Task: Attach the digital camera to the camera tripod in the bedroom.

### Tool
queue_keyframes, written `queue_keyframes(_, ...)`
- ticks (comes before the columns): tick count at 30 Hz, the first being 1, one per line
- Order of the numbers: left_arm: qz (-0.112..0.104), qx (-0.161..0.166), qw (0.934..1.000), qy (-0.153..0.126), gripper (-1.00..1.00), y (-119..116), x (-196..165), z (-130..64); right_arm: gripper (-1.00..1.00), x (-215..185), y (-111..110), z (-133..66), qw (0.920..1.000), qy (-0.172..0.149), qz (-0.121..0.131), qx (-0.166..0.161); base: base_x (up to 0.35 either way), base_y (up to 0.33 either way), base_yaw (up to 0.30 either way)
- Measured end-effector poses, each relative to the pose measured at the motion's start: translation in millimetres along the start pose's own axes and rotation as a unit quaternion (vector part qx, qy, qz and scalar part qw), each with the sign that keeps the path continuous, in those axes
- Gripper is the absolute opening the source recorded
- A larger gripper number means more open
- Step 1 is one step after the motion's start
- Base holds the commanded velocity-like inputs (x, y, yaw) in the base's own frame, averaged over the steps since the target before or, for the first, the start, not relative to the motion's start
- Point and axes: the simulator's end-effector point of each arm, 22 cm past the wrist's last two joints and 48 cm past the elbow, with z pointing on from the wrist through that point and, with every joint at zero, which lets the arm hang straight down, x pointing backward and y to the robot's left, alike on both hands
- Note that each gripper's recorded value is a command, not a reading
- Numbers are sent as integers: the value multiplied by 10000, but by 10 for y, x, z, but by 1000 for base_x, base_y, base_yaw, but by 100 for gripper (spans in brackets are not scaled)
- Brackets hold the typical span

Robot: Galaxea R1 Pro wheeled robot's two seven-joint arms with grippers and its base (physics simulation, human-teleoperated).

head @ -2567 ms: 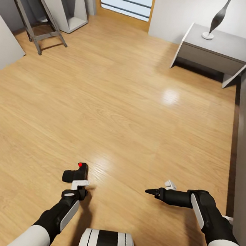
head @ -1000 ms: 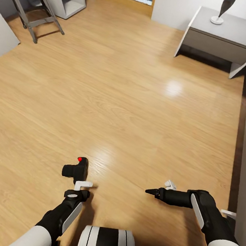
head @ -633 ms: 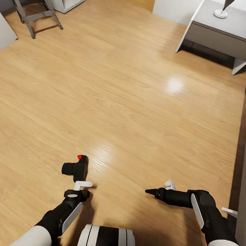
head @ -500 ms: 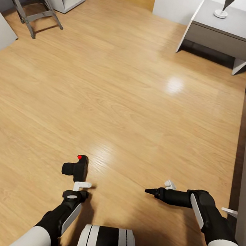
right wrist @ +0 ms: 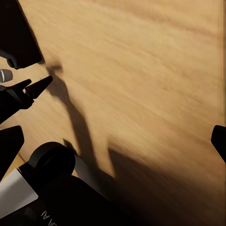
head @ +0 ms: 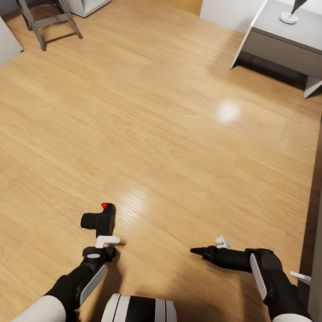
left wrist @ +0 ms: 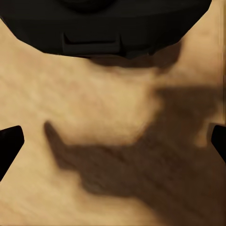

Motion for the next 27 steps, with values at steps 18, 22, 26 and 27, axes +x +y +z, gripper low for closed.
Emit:
queue_keyframes(18, -46, 38, 9999, -89, 100, -16, -67, -9, 100, 2, -16, -9, 10000, 5, -5, 22, 0, 0, 0)
queue_keyframes(22, -75, 27, 9998, -156, 100, -6, -76, -2, 100, 1, -16, -9, 10000, 5, -6, 22, 0, 0, 0)
queue_keyframes(26, -110, 21, 9997, -231, 100, 0, -95, 2, 100, 1, -16, -9, 10000, 5, -6, 22, 0, 0, 0)
queue_keyframes(27, -119, 18, 9996, -252, 100, 3, -101, 3, 100, 1, -16, -9, 10000, 5, -6, 22, 0, 0, 0)
